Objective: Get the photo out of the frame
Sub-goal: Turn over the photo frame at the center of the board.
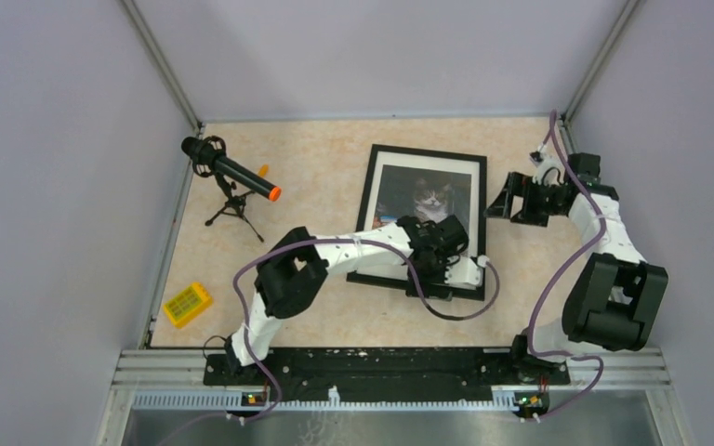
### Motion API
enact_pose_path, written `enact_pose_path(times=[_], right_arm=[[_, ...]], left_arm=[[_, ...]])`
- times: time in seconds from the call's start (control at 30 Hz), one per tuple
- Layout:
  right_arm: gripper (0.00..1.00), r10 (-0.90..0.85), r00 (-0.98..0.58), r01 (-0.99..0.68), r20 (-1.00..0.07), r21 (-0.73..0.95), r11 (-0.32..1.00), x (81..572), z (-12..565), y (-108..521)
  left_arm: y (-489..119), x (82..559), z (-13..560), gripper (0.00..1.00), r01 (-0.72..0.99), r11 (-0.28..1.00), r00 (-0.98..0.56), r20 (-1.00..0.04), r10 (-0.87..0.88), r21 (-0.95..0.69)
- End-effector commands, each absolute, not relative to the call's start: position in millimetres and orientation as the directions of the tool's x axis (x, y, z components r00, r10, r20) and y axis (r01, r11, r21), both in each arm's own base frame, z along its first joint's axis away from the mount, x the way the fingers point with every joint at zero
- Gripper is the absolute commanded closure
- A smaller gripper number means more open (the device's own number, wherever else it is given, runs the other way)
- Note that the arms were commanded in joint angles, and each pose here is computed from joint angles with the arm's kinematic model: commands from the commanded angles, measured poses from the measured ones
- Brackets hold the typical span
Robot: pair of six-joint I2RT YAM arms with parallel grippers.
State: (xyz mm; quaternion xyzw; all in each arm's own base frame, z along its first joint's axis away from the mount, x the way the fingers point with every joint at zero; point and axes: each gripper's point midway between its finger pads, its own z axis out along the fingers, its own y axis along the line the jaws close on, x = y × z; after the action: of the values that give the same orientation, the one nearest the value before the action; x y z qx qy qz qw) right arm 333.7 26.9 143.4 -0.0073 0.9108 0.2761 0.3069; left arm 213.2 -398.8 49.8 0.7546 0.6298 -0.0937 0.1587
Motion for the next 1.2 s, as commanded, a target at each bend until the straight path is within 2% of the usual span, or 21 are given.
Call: enact_pose_path(times=[0.0,0.33,0.57,0.63,0.83,0.93,1.17], right_arm=[[0.01,0.154,-0.837,-0.208,-0.525,0.565,0.798,308,135,36],[0.01,0.212,-0.857,-0.147,-0.469,0.618,0.772,303,114,26],[0.01,0.222,-0.875,-0.141,-0.43,0.665,0.734,302,108,29],[0.01,0.223,-0.877,-0.138,-0.425,0.669,0.731,302,106,29],[0.01,0.229,-0.899,-0.117,-0.372,0.711,0.693,300,96,34],[0.01,0.243,-0.906,-0.108,-0.347,0.743,0.66,299,93,35],[0.01,0.28,-0.921,-0.061,-0.27,0.812,0.581,294,83,35]], left_arm=[[-414,212,50,0.08,0.968,-0.195,0.235,-0.301,0.924,0.156],[-416,204,16,0.27,0.965,-0.195,0.229,-0.201,0.952,0.176],[-414,200,7,0.48,0.961,-0.205,0.237,-0.17,0.957,0.186],[-418,202,14,0.6,0.96,-0.192,0.231,-0.19,0.954,0.202],[-434,203,52,0.84,0.96,-0.16,0.227,-0.302,0.926,0.231],[-439,206,73,1.0,0.961,-0.126,0.211,-0.358,0.909,0.246],[-443,210,118,1.0,0.963,-0.065,0.187,-0.477,0.859,0.261]])
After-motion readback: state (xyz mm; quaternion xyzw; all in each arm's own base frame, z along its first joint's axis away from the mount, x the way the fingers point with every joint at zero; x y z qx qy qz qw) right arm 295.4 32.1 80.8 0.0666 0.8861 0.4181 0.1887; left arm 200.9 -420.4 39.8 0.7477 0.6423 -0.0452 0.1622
